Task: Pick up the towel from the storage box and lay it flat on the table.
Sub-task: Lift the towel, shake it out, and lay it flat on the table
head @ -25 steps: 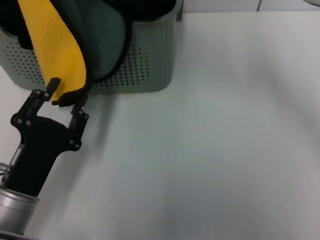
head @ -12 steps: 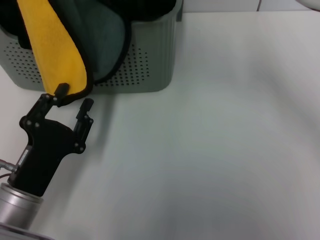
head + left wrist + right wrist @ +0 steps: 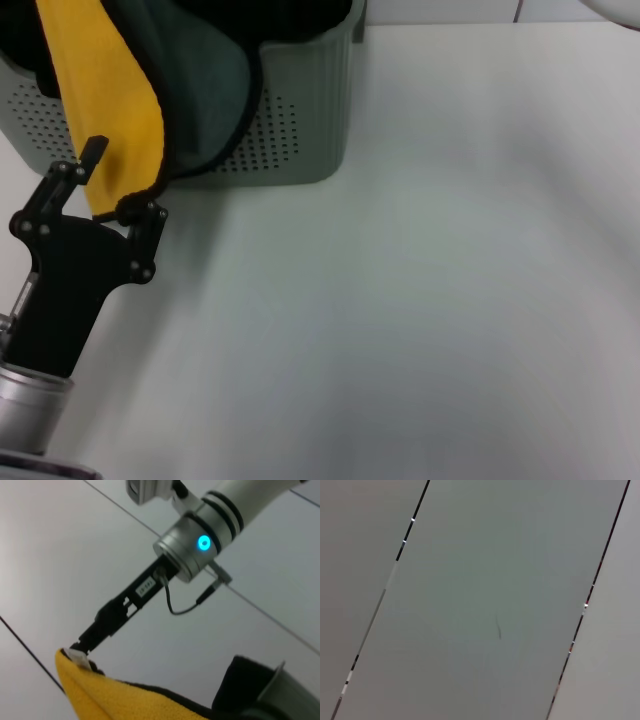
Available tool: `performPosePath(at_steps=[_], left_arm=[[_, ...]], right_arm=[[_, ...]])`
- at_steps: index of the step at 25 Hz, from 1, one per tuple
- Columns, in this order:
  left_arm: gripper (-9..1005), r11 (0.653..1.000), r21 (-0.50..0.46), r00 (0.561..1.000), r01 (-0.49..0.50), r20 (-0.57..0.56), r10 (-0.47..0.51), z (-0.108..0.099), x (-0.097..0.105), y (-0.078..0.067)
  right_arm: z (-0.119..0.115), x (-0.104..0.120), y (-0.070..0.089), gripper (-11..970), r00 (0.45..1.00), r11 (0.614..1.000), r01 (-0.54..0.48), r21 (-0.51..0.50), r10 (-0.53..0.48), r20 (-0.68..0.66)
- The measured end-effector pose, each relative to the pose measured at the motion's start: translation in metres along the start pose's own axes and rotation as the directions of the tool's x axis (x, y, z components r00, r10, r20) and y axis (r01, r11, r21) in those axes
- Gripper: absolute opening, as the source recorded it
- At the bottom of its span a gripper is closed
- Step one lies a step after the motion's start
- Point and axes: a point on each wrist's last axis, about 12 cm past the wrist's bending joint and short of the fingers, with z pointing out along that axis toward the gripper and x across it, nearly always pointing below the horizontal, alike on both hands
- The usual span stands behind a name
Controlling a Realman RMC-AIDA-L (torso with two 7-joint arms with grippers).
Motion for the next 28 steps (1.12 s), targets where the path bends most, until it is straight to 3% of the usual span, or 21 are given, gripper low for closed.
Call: performPosePath(at_steps=[7, 16, 19, 24, 28], left_arm=[[469, 0.987, 0.035, 0.985, 0.157, 0.069, -0.159, -0.003, -0.004, 0.003], [465, 0.975, 0.059, 0.972, 0.213, 0.088, -0.218, -0.002, -0.004, 0.003], [383, 0.957, 0.126, 0.954, 0.261, 0.118, -0.276, -0.002, -0.001, 0.007], [219, 0.897, 0.191, 0.897, 0.398, 0.124, -0.424, 0.0, 0.007, 0.019], [71, 0.828, 0.231, 0.828, 0.511, 0.123, -0.546, -0.001, 0.011, 0.03]], right_arm=[[-0.001, 0.0, -0.003, 38, 1.0, 1.0, 0.008, 0.014, -0.008, 0.0], [-0.002, 0.0, -0.004, 38, 1.0, 1.0, 0.012, 0.023, -0.013, 0.018], [-0.002, 0.0, -0.004, 38, 1.0, 1.0, 0.008, 0.024, -0.008, 0.021], [-0.006, 0.003, -0.004, 38, 1.0, 1.0, -0.011, 0.024, 0.01, 0.025], [-0.015, 0.01, -0.002, 38, 0.999, 0.999, -0.039, 0.028, 0.038, 0.027]])
